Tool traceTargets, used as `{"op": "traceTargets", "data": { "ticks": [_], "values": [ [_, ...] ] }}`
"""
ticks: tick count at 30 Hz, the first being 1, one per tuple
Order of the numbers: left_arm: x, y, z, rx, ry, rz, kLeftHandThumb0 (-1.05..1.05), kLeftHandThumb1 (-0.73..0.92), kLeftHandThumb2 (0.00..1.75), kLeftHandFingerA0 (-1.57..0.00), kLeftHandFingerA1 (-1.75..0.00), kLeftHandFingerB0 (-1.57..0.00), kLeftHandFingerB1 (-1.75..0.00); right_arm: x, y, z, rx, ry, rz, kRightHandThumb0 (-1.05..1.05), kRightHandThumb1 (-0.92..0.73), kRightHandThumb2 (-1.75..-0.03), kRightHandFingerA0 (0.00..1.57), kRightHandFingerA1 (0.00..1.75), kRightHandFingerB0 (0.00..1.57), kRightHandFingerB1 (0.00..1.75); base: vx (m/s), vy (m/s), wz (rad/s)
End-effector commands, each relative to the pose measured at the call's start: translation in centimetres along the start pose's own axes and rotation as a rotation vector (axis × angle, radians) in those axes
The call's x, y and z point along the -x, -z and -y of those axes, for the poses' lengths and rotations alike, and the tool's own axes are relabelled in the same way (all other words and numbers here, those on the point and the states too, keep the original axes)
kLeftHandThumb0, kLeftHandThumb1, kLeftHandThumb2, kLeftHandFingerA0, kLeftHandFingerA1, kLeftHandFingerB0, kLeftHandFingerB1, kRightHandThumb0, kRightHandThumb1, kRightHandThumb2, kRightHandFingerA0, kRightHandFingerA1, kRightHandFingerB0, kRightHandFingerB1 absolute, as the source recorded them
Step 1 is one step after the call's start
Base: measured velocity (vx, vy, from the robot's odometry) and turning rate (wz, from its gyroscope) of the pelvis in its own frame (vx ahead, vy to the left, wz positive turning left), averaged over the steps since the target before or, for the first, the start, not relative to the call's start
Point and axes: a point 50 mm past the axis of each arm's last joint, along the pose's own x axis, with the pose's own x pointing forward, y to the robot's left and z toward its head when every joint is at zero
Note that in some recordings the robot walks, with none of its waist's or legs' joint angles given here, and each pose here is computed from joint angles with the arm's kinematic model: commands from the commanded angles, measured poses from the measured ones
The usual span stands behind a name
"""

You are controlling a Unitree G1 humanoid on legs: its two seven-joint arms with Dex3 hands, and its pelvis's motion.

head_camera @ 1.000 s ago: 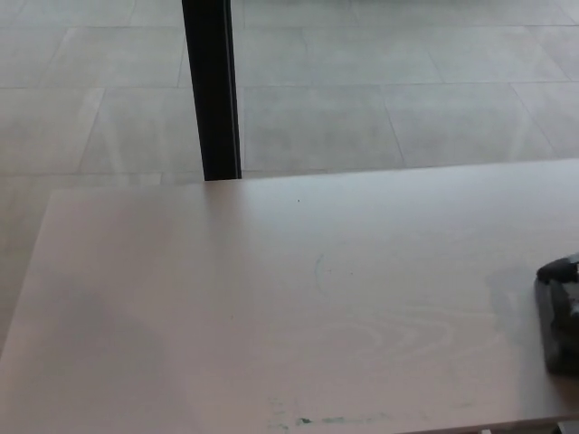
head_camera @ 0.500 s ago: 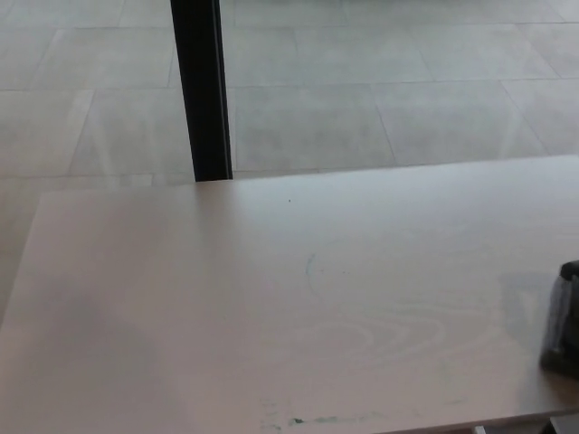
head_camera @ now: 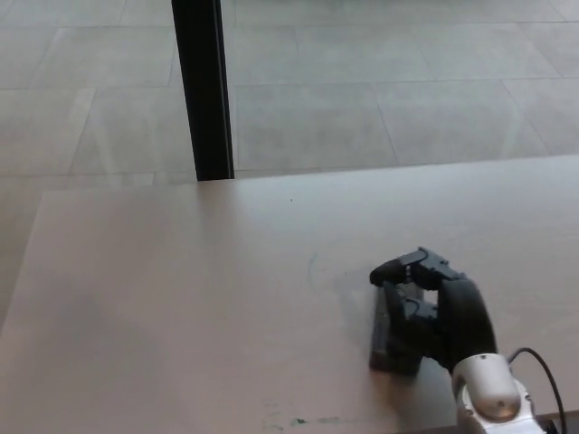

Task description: The robot uses its right hand to hold the eraser kept in the middle of the desk and use it to wipe the desk by swiping its surface twice

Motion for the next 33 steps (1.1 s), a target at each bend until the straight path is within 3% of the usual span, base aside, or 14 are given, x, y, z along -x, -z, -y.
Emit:
{"op": "traceTargets", "data": {
  "ticks": [1, 6, 7, 12, 13, 19, 20, 24, 26, 27, 28, 29, 32, 33],
  "values": [
    [-0.1, -0.3, 0.1, 0.006, 0.003, 0.001, -0.53, 0.77, 0.62, -0.73, -0.73, -0.62, -0.63, 2.0, 3.4, -2.9, 0.124, -0.126, -0.163, -0.36, -0.72, -0.83, 0.86, 1.75, 0.69, 1.58, 0.0, 0.0, 0.0],
    [-0.3, -0.5, 0.3, 0.021, 0.008, -0.009, -0.52, 0.77, 0.62, -0.72, -0.74, -0.58, -0.6, 2.6, 3.5, -4.0, 0.135, -0.201, -0.117, -0.35, -0.7, -0.9, 0.92, 1.75, 0.66, 1.69, 0.0, 0.0, 0.0],
    [-0.2, -0.4, 0.3, 0.019, 0.013, -0.001, -0.54, 0.6, 1.0, -0.75, -0.81, -0.55, -0.69, 2.9, 3.5, -4.9, 0.179, -0.24, -0.096, -0.38, -0.74, -0.84, 0.91, 1.75, 0.65, 1.68, 0.0, 0.0, 0.0],
    [-0.3, -0.9, 0.3, -0.007, 0.023, 0.018, -0.52, 0.77, 0.63, -0.73, -0.72, -0.61, -0.64, 3.7, 3.3, -7.0, 0.139, -0.303, -0.084, -0.39, -0.75, -0.81, 0.91, 1.75, 0.66, 1.66, 0.0, 0.0, 0.0],
    [-0.3, -0.9, 0.4, -0.023, 0.016, 0.019, -0.52, 0.61, 1.01, -0.77, -0.81, -0.62, -0.73, 4.0, 3.3, -7.3, 0.149, -0.332, -0.07, -0.37, -0.76, -0.78, 0.9, 1.75, 0.64, 1.66, 0.0, 0.0, 0.0],
    [-0.3, -0.8, 0.3, -0.007, 0.014, 0.013, -0.53, 0.77, 0.63, -0.78, -0.78, -0.65, -0.66, 3.7, 3.6, -5.7, 0.192, -0.3, -0.081, -0.37, -0.75, -0.84, 0.9, 1.75, 0.63, 1.69, 0.0, 0.0, 0.0],
    [-0.3, -0.8, 0.2, -0.025, 0.01, 0.016, -0.52, 0.6, 1.02, -0.77, -0.82, -0.6, -0.72, 3.1, 3.7, -4.1, 0.193, -0.25, -0.087, -0.38, -0.74, -0.84, 0.9, 1.75, 0.66, 1.71, 0.0, 0.0, 0.0],
    [-0.3, -0.7, 0.2, 0.0, 0.017, 0.013, -0.53, 0.77, 0.63, -0.77, -0.78, -0.63, -0.66, 1.9, 3.5, -0.7, 0.18, -0.118, -0.129, -0.36, -0.72, -0.83, 0.89, 1.75, 0.61, 1.69, 0.0, 0.0, 0.0],
    [-0.3, -0.6, 0.2, 0.002, 0.006, 0.003, -0.54, 0.6, 1.01, -0.78, -0.83, -0.59, -0.71, 1.7, 3.5, 0.3, 0.114, -0.073, -0.151, -0.36, -0.74, -0.8, 0.92, 1.75, 0.61, 1.69, 0.0, 0.0, 0.0],
    [-0.2, -0.6, 0.2, -0.001, 0.01, 0.005, -0.53, 0.77, 0.63, -0.72, -0.75, -0.63, -0.66, 1.4, 3.4, 1.9, 0.132, -0.035, -0.164, -0.38, -0.79, -0.79, 0.91, 1.75, 0.63, 1.75, 0.0, 0.0, 0.0],
    [-0.2, -0.5, 0.1, 0.0, 0.013, 0.008, -0.55, 0.6, 1.01, -0.76, -0.83, -0.6, -0.73, 1.3, 3.4, 3.6, 0.127, 0.015, -0.189, -0.4, -0.79, -0.79, 0.92, 1.75, 0.61, 1.75, 0.0, 0.0, 0.0],
    [-0.2, -0.4, 0.1, 0.011, 0.006, 0.002, -0.53, 0.76, 0.62, -0.72, -0.76, -0.62, -0.65, 1.2, 3.3, 4.5, 0.138, 0.037, -0.184, -0.4, -0.81, -0.77, 0.92, 1.75, 0.59, 1.72, 0.0, 0.0, 0.0],
    [-0.2, -0.4, 0.1, 0.029, 0.004, -0.015, -0.53, 0.77, 0.62, -0.72, -0.73, -0.58, -0.61, 1.2, 3.0, 6.1, 0.105, 0.104, -0.181, -0.36, -0.76, -0.89, 0.95, 1.75, 0.62, 1.69, 0.0, 0.0, 0.0],
    [-0.2, -0.4, 0.1, 0.014, 0.006, -0.012, -0.54, 0.6, 1.01, -0.77, -0.82, -0.54, -0.68, 1.2, 2.9, 6.6, 0.085, 0.116, -0.179, -0.37, -0.75, -0.87, 0.98, 1.75, 0.66, 1.75, 0.0, 0.0, 0.0]
  ]
}}
